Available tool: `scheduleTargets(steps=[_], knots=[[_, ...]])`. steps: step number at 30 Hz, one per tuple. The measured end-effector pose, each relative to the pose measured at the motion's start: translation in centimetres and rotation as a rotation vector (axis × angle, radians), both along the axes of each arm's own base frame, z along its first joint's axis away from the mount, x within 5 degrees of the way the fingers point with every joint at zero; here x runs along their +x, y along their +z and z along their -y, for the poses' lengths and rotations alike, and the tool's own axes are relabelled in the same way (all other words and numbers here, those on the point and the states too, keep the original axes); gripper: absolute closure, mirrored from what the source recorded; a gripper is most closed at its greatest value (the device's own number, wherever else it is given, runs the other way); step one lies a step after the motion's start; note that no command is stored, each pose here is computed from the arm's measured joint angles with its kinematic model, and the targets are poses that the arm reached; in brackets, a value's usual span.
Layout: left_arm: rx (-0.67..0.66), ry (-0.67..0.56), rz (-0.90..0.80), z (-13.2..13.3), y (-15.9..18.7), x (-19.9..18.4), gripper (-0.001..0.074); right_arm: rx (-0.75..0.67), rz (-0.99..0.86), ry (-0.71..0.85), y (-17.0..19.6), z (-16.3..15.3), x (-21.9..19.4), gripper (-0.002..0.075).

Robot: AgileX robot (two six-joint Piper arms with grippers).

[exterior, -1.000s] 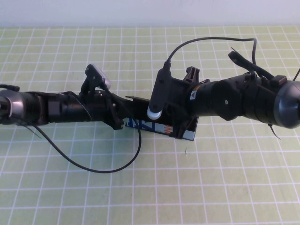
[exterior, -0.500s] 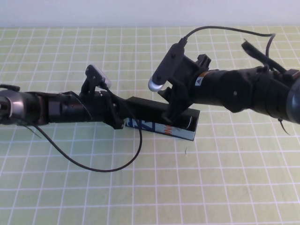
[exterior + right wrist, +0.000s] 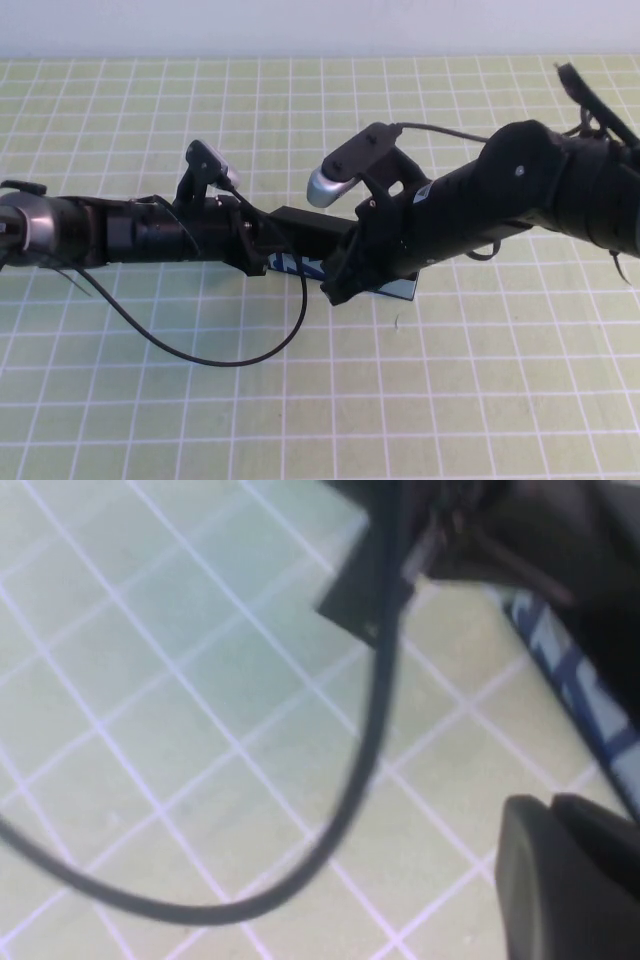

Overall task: Take glasses out of glasses case
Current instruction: Pick up the glasses from the glasses case

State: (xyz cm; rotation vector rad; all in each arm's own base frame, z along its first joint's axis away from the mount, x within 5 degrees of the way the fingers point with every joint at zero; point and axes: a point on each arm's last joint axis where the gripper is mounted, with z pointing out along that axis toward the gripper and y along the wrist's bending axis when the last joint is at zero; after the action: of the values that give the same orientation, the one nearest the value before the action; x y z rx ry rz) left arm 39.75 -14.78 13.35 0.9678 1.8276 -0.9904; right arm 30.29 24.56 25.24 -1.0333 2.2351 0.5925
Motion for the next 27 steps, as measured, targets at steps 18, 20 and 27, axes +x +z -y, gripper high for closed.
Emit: scheduleTargets(steps=[18,20,27], knots=[[-0.008,-0.013,-0.087,0.1,-0.1,-0.4,0.0739,-0.048,0.039,-0.260,-3.3,1.9,4.0,0.0742],[-0.011,-0.020,-0.101,0.1,-0.1,-0.5,0.0739,-0.039,0.054,-0.283,-3.2,2.4,4.5,0.0742],[-0.012,-0.057,-0.154,0.2,-0.2,-0.9,0.0739,-0.017,0.096,-0.342,-2.9,3.9,5.7,0.0742]])
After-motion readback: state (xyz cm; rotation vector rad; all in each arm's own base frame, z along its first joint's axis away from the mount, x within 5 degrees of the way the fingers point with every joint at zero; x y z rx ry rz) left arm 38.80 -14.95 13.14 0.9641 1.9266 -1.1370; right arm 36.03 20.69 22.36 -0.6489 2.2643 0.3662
